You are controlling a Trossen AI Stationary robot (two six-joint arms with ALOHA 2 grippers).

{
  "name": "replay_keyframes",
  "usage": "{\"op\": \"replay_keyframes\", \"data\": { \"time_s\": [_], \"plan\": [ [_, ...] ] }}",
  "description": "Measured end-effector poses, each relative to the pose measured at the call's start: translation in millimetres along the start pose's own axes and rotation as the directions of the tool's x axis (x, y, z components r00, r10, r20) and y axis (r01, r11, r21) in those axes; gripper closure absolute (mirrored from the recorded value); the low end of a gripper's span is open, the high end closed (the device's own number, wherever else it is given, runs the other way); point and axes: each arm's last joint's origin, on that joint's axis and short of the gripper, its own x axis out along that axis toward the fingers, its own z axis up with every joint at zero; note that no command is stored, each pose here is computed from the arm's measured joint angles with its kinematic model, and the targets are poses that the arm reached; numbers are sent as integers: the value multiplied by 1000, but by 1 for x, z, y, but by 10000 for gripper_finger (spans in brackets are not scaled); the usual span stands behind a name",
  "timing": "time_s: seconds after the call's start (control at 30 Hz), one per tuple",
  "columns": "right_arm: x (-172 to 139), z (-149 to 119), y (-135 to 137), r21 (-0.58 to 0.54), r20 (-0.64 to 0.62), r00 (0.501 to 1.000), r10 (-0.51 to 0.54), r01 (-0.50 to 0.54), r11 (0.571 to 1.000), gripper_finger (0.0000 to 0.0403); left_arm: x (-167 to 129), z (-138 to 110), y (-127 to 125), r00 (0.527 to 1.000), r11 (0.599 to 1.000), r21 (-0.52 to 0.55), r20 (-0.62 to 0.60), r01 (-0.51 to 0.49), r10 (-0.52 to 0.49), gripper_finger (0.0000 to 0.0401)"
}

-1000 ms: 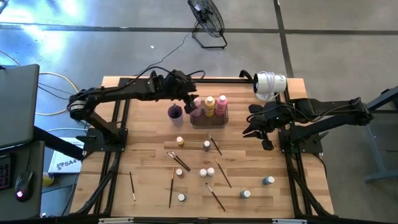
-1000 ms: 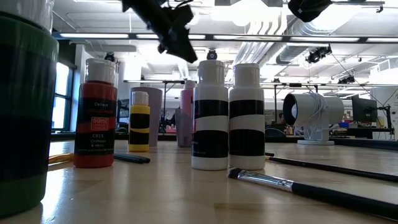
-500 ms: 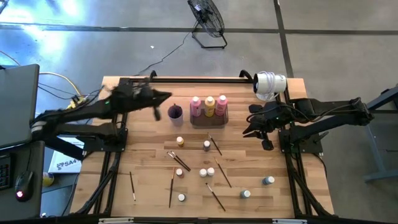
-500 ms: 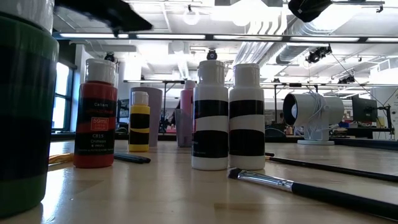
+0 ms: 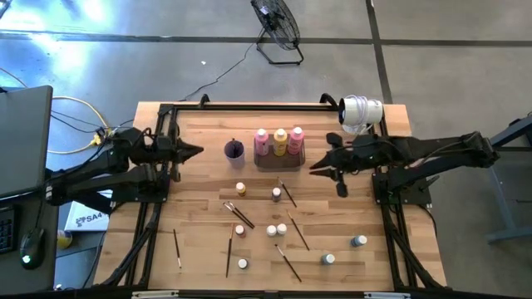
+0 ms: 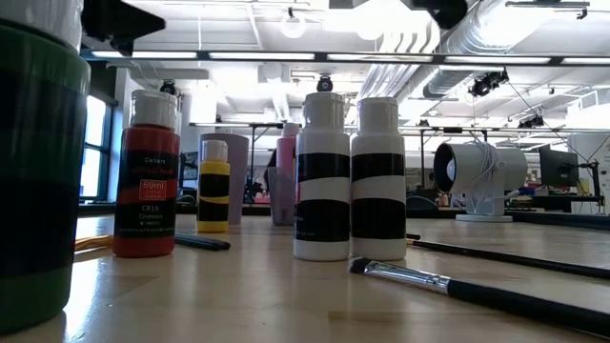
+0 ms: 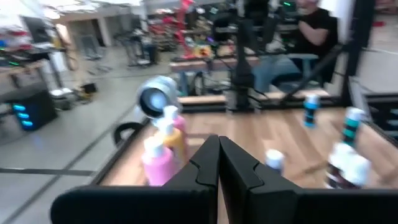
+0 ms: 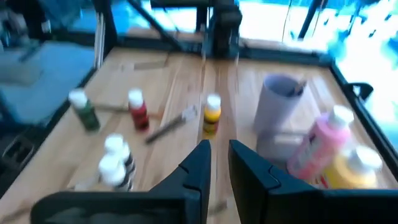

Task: Pick & Place Paint Supplies
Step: Put the small blue paint bottle into the gray bin

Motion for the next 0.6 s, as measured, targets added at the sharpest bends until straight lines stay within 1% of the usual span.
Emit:
{"op": "replay_keyframes", "data": {
  "time_s": [0.07, 0.2, 0.3, 0.37, 0.47, 0.6],
  "plan": [
    [10, -9, 0, 5, 75, 997, -12, 12, 1000, 355, -3, -2, -2, 999, 999, -5, -16, 39, -39, 398],
    [25, -35, 0, 26, 214, 974, -79, 75, 997, 355, -5, -5, -5, 993, 993, -15, -28, 118, -118, 398],
    [30, -55, 3, 59, 340, 929, -146, 134, 989, 355, -5, -7, -6, 986, 987, -24, -44, 161, -162, 398],
    [30, -69, 6, 99, 391, 903, -180, 153, 983, 355, -5, -8, -7, 983, 985, -31, -61, 170, -171, 398],
    [30, -87, 9, 169, 419, 886, -198, 138, 976, 355, -6, -11, -7, 980, 984, -61, -89, 170, -175, 398],
    [31, -102, 12, 210, 403, 896, -187, 109, 972, 355, -6, -17, -8, 972, 981, -92, -147, 172, -184, 398]
  ]
}}
